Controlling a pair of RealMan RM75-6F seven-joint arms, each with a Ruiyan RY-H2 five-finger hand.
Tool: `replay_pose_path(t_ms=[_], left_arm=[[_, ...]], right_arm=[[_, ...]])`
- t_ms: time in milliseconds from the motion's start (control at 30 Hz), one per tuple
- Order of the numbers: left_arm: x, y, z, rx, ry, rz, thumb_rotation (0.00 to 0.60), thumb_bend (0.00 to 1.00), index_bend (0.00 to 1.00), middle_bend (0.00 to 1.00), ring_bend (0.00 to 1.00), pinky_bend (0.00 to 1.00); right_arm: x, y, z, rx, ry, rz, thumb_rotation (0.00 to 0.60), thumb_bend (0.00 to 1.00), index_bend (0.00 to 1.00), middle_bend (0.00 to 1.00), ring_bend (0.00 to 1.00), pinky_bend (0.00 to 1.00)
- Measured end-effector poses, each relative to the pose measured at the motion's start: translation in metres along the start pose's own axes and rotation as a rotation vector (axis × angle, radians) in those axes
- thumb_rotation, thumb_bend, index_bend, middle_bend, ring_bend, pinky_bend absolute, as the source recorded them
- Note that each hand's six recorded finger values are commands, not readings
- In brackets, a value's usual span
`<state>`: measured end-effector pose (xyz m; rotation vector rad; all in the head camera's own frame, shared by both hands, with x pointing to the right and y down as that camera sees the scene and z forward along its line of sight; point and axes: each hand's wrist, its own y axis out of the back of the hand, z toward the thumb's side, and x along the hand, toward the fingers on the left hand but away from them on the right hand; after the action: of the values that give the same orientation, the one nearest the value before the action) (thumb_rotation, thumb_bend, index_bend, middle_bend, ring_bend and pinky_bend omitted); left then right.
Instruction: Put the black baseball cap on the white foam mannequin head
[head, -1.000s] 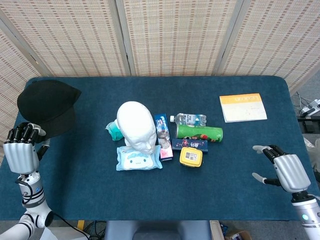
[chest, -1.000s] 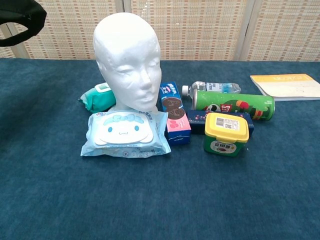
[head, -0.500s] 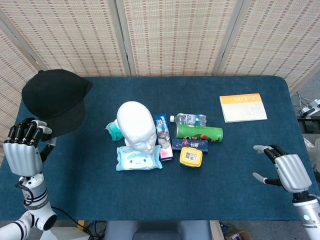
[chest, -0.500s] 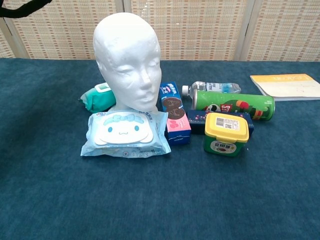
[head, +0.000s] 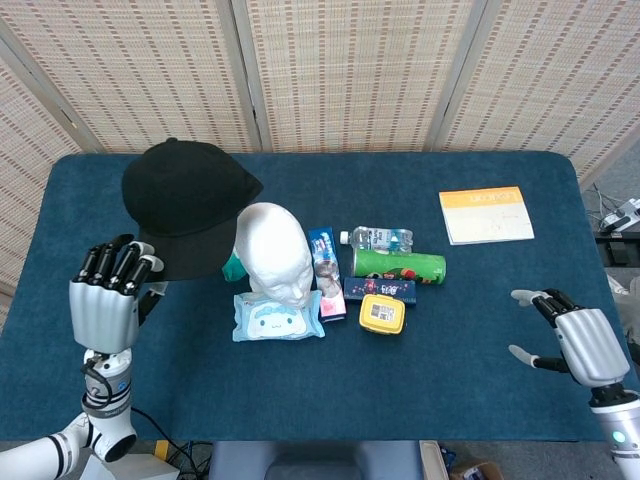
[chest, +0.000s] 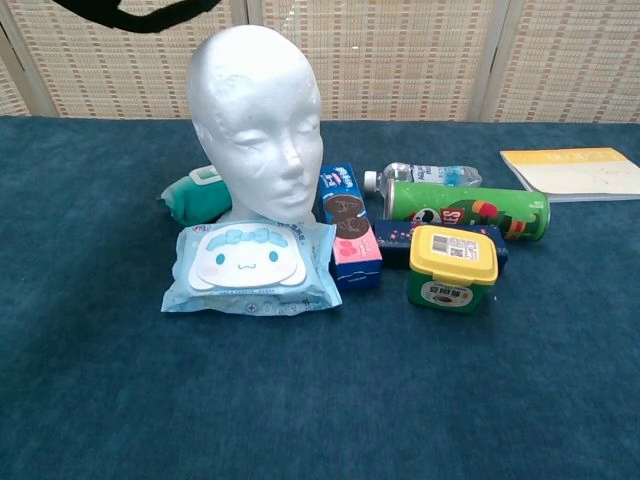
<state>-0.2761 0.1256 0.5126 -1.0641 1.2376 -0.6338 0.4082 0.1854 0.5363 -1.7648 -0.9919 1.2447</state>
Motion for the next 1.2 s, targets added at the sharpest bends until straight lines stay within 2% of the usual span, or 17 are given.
replay_pose_path(t_ms=[200,767,1200], left_arm=[[0.003,-0.017,0.019,-0.011,-0.025,-0.023,0.6,0.52,0.68,0.55,0.38,0.48],[-0.01,-0.045,0.064,-0.016,-0.114,-0.067,0.6,0.52,0.68,0.55,0.38,0.48],[-0.039,-0.059,0.096,-0.013,-0.214,-0.117,0.6,0.52,0.68,0.55,0.38,0.48]], right_arm=[[0.001,0.005,-0.003,-0.014,-0.002,-0.011,0.6,0.0,0.29,0.39,0.29,0.62],[0.002,0.008,-0.005,-0.024,-0.002,-0.02,0.6,0.0,0.29,0.39,0.29,0.62],[0.002,0.013,-0.008,-0.037,-0.005,-0.031,0.6,0.0,0.29,0.39,0.29,0.62]])
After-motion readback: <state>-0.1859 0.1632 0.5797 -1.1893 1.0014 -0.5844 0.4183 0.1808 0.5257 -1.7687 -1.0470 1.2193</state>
